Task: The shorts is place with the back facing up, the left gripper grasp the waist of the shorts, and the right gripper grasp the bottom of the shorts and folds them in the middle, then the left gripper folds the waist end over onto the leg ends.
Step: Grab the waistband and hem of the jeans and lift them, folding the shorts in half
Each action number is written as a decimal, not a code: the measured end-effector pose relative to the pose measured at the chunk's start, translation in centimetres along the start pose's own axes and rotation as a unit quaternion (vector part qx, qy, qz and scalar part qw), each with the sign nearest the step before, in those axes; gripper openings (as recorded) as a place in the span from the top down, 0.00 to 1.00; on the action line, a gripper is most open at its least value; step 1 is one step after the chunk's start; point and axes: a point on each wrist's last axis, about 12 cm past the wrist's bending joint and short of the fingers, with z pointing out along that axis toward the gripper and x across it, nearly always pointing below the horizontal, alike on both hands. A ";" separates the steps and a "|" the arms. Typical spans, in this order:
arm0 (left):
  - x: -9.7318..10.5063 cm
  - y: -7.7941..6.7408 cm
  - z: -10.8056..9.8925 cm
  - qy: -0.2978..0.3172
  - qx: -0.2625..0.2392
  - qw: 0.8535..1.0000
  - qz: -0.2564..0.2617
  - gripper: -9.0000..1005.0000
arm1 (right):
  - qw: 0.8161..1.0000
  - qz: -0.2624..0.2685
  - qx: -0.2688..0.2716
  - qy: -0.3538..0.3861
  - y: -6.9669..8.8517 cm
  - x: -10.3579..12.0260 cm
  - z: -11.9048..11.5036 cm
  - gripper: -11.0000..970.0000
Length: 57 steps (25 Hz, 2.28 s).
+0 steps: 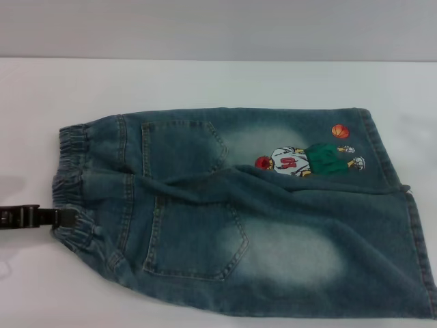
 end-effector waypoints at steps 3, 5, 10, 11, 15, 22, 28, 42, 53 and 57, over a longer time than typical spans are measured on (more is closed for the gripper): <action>-0.2 0.0 0.0 -0.005 -0.002 1.000 0.000 0.96 | 0.995 0.004 -0.038 0.097 0.3 -0.3 0.8 0.59; -0.3 0.0 0.1 -0.009 -0.003 1.000 0.001 0.96 | 0.987 0.008 -0.051 0.155 0.4 -0.2 1.1 0.59; -0.6 0.0 0.1 -0.016 -0.002 1.000 0.001 0.96 | 0.972 0.006 -0.071 0.225 1.0 0.3 0.6 0.59; -0.7 0.0 0.1 -0.017 -0.003 1.000 0.002 0.96 | 0.969 0.001 -0.076 0.235 1.2 0.4 0.4 0.59; -0.8 0.0 0.1 -0.019 -0.004 1.000 0.002 0.96 | 0.953 0.006 -0.074 0.293 1.4 1.3 -0.8 0.59; -1.0 0.0 0.2 -0.020 -0.005 1.000 0.003 0.96 | 0.928 0.034 -0.052 0.368 1.3 2.6 -2.3 0.59; -1.0 0.0 0.2 -0.019 -0.005 1.000 0.003 0.96 | 0.912 0.045 -0.061 0.402 1.6 3.2 -2.9 0.59; -1.2 -0.1 0.4 -0.018 -0.006 1.000 0.001 0.96 | 0.857 0.079 -0.073 0.504 2.0 5.0 -3.3 0.59; -1.3 0.0 0.9 -0.020 -0.007 1.000 -0.001 0.96 | 0.833 0.089 -0.031 0.544 1.2 6.4 -3.7 0.59; -1.4 0.0 1.0 -0.019 -0.009 1.000 0.000 0.96 | 0.826 0.093 -0.022 0.555 1.1 6.7 -3.7 0.59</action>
